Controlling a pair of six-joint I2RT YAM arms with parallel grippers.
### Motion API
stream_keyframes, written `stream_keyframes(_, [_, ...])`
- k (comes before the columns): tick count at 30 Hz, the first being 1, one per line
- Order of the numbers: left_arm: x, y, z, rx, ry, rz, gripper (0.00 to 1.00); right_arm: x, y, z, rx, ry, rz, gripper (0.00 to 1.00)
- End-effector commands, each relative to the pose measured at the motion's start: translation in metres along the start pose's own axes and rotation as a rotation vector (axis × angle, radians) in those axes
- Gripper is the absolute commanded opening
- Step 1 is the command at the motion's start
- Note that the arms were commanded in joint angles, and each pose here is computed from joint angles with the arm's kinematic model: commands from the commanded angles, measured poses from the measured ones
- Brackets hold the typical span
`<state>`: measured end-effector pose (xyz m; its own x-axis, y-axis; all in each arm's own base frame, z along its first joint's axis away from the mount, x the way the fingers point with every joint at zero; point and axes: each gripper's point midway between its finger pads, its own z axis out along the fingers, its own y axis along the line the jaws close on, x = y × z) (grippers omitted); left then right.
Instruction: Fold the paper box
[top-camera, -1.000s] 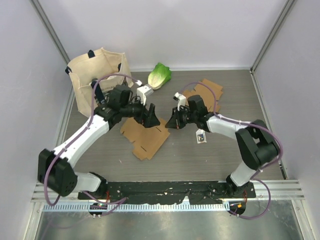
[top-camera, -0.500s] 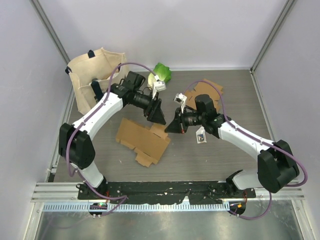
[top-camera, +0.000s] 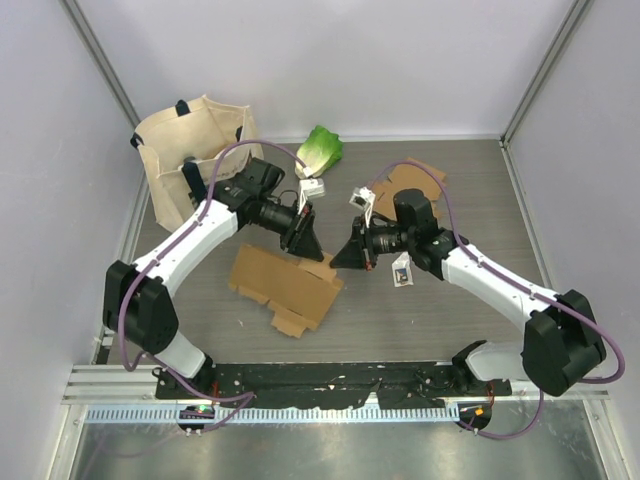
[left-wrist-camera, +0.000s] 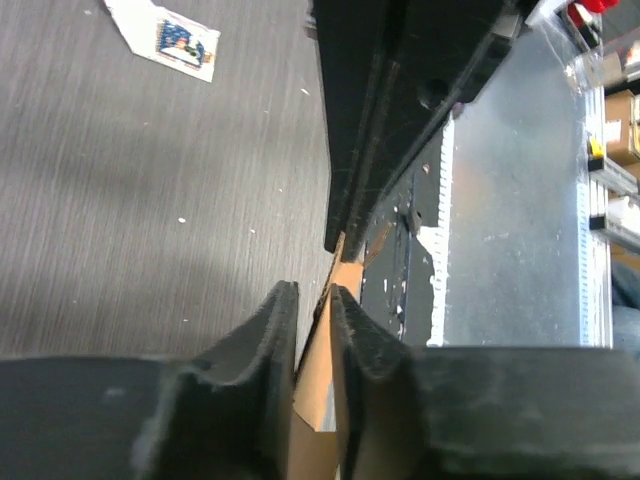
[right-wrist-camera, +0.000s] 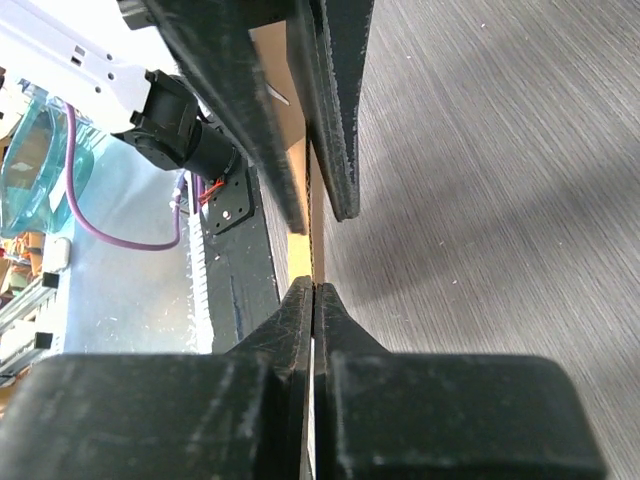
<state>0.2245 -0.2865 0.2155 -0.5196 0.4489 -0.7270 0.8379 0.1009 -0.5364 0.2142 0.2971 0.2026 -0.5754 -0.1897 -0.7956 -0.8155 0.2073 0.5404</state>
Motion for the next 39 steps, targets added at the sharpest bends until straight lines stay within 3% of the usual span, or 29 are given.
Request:
stream_keyframes(1, [-0.011, -0.005, -0.008, -0.055, -0.034, 0.071, 0.15, -0.039, 0.003, -0.006, 0.080, -0.109, -0.022, 0.01])
stream_keyframes(2, [-0.017, -0.003, -0.009, -0.085, -0.057, 0.093, 0.10, -0.045, -0.003, -0.008, 0.120, -0.135, -0.012, 0.22])
stream_keyframes(3, [-0.014, 0.003, -0.011, -0.125, -0.065, 0.084, 0.02, -0.043, -0.015, -0.009, 0.184, -0.155, 0.015, 0.33])
stream_keyframes(4, [-0.021, -0.002, -0.020, -0.178, -0.101, 0.078, 0.00, -0.041, -0.016, -0.010, 0.196, -0.164, 0.032, 0.45])
stream_keyframes(7, [-0.030, -0.005, -0.036, -0.294, -0.233, 0.058, 0.00, -0.026, -0.020, -0.015, 0.195, -0.198, 0.055, 0.54])
stream_keyframes(12, [-0.036, -0.021, -0.049, -0.308, -0.429, 0.008, 0.00, -0.015, 0.006, -0.021, 0.052, -0.271, -0.002, 0.61])
stream_keyframes(15, [-0.039, -0.022, -0.054, -0.323, -0.524, -0.074, 0.00, -0.016, 0.032, -0.024, -0.076, -0.293, -0.042, 0.61])
stream_keyframes(20, [-0.053, -0.031, -0.063, -0.301, -0.679, -0.112, 0.00, -0.021, 0.042, -0.028, -0.126, -0.346, -0.088, 0.61])
stream_keyframes(36, [-0.061, -0.054, -0.064, -0.116, -0.801, -0.198, 0.00, -0.027, 0.027, -0.036, -0.054, -0.366, -0.128, 0.61])
stream_keyframes(39, [-0.062, -0.057, -0.067, -0.105, -0.810, -0.201, 0.00, -0.027, 0.007, -0.045, 0.044, -0.343, -0.125, 0.61])
